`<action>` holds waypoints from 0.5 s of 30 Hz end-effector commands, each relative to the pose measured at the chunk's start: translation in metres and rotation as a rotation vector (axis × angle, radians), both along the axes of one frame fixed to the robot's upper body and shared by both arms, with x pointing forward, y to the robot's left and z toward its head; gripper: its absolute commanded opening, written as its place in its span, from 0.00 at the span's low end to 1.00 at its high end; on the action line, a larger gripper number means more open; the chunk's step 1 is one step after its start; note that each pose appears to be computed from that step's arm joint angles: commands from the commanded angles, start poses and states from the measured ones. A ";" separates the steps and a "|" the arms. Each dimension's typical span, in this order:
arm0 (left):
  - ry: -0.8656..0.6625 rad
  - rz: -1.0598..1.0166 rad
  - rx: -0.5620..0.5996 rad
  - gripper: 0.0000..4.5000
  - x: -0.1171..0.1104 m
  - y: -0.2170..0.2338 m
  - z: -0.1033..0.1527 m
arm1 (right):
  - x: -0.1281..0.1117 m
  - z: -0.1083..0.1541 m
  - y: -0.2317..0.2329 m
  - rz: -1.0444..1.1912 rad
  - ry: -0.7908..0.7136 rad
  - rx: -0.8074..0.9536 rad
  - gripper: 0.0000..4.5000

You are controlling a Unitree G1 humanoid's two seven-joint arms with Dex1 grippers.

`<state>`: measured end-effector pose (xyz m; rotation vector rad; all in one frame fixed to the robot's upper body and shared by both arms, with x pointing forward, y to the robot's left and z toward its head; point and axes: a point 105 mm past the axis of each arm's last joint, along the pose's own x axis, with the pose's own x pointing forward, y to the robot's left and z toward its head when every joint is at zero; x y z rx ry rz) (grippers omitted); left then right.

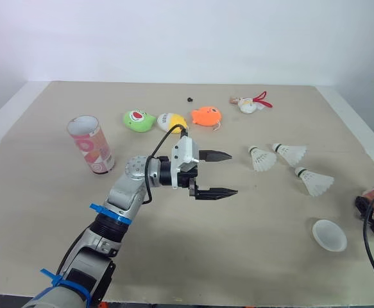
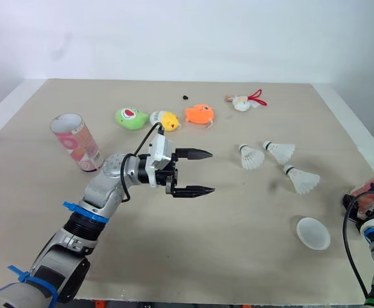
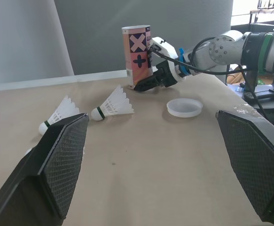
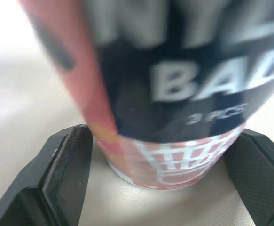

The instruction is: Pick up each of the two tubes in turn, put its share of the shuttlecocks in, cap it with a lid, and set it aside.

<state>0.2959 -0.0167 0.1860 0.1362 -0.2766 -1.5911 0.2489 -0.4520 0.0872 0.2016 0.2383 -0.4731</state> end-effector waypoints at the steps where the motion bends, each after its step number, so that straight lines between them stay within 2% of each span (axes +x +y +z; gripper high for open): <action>1: -0.035 -0.014 -0.022 1.00 -0.005 -0.001 0.009 | -0.010 0.014 -0.011 -0.021 -0.026 -0.015 1.00; 15: -0.030 -0.030 -0.032 1.00 -0.005 -0.003 0.011 | -0.031 0.023 -0.008 0.039 -0.001 -0.019 1.00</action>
